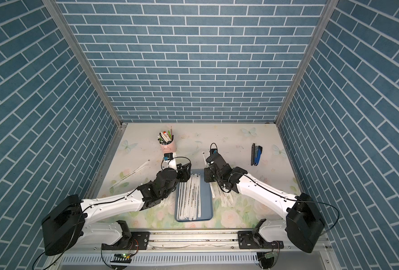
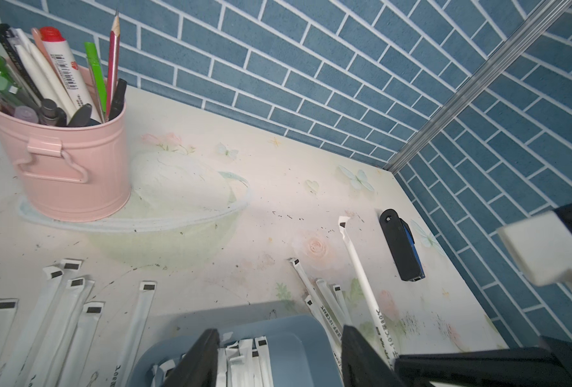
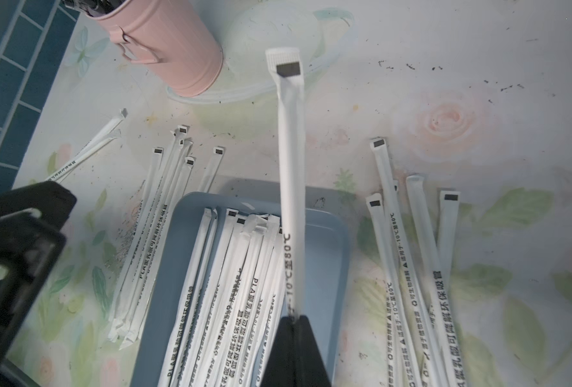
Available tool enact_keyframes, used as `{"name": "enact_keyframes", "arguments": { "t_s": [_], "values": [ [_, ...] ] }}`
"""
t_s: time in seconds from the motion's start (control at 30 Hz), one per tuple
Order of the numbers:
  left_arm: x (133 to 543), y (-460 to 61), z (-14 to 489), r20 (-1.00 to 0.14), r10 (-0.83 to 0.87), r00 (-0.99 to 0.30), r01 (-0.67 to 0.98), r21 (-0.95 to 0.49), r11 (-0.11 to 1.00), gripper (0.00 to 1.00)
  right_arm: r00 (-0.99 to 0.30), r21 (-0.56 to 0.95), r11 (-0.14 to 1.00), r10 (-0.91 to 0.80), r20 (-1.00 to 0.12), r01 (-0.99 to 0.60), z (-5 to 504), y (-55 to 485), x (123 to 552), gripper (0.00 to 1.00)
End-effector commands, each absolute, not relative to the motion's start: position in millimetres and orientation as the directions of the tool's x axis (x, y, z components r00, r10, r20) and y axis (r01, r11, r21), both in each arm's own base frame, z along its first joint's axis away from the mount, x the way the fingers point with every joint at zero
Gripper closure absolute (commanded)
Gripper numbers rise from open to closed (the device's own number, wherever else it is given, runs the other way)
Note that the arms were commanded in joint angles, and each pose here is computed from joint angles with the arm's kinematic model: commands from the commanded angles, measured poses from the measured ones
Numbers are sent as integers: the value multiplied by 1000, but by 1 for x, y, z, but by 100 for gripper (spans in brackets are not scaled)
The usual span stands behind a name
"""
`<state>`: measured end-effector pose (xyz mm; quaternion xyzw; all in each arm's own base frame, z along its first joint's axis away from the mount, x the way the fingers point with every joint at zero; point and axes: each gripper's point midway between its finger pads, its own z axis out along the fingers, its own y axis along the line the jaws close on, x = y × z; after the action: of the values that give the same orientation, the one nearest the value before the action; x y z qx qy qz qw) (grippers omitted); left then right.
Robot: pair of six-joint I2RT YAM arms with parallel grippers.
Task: Put the straws into the storage box
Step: Place the straw in the storage box.
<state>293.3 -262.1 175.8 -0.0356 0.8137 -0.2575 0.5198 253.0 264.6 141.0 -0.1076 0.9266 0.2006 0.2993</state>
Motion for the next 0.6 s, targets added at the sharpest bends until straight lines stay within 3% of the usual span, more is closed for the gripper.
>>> {"name": "enact_keyframes", "arguments": {
  "t_s": [0.0, 0.27, 0.57],
  "values": [
    [292, -246, 167, -835, -305, -457, 165, -417, 894, 39, -821, 327, 911, -22, -571, -251, 122, 264, 247, 98],
    [286, -213, 154, -817, -332, -472, 60, -405, 912, 39, -827, 321, 926, 18, -562, -198, 98, 268, 231, 98],
    [287, -215, 152, -813, -319, -487, 72, -401, 913, 39, -825, 350, 925, 78, -559, -150, 73, 288, 222, 98]
  ]
}}
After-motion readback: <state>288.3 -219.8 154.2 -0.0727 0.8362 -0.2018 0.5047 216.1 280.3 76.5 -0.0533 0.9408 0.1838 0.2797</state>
